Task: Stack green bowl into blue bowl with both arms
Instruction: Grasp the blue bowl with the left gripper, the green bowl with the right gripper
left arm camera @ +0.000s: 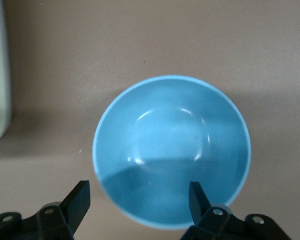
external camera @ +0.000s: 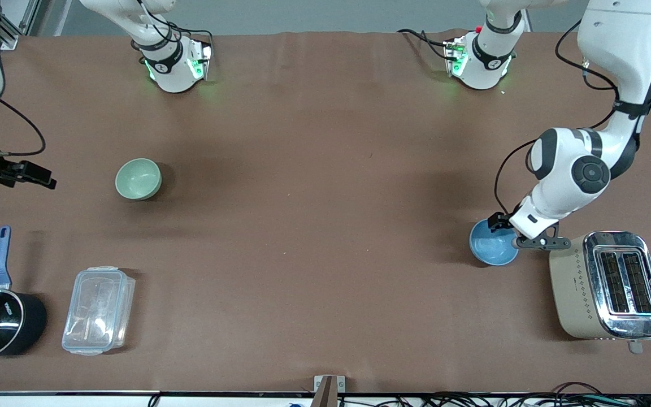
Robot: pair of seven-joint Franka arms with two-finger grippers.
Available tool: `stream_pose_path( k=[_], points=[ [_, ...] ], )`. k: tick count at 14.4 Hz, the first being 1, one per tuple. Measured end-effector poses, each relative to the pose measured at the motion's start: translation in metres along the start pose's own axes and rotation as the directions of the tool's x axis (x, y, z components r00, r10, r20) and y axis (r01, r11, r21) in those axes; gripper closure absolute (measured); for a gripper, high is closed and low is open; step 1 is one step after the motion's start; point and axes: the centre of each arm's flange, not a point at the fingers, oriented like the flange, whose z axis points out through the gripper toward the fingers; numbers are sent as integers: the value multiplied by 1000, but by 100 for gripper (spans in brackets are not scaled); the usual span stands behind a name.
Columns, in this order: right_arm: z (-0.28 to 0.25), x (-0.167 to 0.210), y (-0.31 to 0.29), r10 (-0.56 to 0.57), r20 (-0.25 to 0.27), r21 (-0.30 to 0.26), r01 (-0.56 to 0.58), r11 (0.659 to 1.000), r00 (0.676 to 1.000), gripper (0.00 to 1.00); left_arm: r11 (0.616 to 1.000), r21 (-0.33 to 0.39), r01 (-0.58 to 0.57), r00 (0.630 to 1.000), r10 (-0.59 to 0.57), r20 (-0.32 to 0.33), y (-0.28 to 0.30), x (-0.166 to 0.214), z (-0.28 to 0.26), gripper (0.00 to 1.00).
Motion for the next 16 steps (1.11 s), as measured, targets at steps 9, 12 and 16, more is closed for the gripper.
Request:
stream_pose_path(
  k=[9,12,16],
  points=[
    [151,-58,-3,7,80,8,-7,1000,997,1,1000,-5,23,1000,-23,-19,-13,11,11,21],
    [176,-74,-5,7,80,7,-7,1000,997,1,1000,-5,29,999,-29,-14,-16,11,15,26],
    [187,-82,-6,7,87,7,-8,1000,996,2,999,-7,44,999,-44,-6,-25,13,23,58]
  ],
)
